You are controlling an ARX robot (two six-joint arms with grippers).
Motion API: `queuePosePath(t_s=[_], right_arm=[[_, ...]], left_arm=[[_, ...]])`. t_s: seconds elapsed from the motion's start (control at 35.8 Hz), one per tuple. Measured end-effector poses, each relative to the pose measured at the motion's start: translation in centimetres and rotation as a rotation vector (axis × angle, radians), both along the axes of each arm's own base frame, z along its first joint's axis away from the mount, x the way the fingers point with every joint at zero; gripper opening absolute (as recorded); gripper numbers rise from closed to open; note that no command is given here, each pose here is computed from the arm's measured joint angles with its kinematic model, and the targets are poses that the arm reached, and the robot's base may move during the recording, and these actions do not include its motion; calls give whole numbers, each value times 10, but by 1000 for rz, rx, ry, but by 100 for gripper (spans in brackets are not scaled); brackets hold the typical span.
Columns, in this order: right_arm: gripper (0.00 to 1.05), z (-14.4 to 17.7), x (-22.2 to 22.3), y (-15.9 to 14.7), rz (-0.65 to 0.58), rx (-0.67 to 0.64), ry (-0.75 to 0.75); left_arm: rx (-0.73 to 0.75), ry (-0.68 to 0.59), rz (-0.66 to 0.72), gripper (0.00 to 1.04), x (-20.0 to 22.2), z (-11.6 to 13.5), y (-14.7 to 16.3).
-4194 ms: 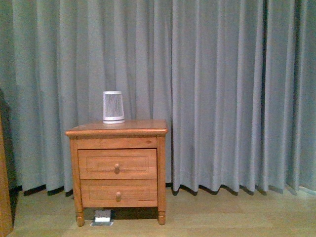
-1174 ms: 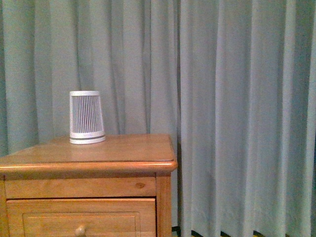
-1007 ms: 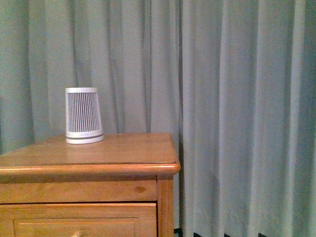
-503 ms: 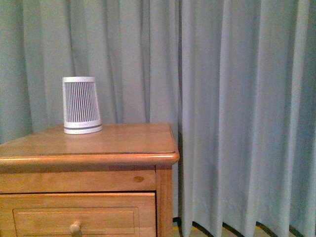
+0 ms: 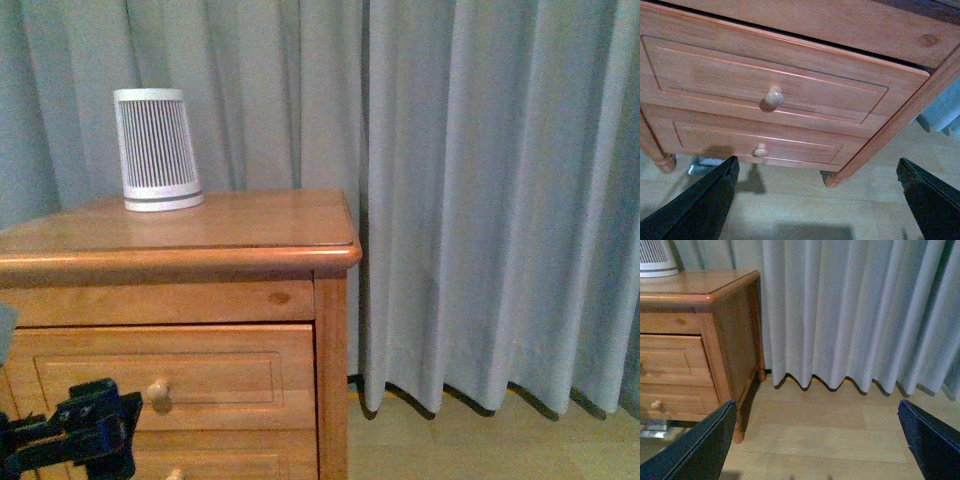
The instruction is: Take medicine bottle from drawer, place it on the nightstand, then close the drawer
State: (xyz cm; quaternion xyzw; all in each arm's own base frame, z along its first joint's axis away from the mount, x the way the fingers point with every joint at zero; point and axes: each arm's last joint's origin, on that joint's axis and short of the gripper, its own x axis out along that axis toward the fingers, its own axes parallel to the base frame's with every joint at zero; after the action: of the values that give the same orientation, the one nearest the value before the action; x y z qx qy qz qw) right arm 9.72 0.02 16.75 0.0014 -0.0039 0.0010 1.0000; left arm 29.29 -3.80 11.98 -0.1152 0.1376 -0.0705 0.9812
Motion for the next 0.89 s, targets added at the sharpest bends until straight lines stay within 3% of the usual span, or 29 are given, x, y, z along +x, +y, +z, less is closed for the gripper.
queuePosePath(t_s=[0.36,0.89], right_arm=[[98,0,0,0,0,0,0],[98,0,0,0,0,0,0]], left_arm=[[47,-19,-13,98,41,-38,-8],[193,-120,-59,98,104,-71,-17]])
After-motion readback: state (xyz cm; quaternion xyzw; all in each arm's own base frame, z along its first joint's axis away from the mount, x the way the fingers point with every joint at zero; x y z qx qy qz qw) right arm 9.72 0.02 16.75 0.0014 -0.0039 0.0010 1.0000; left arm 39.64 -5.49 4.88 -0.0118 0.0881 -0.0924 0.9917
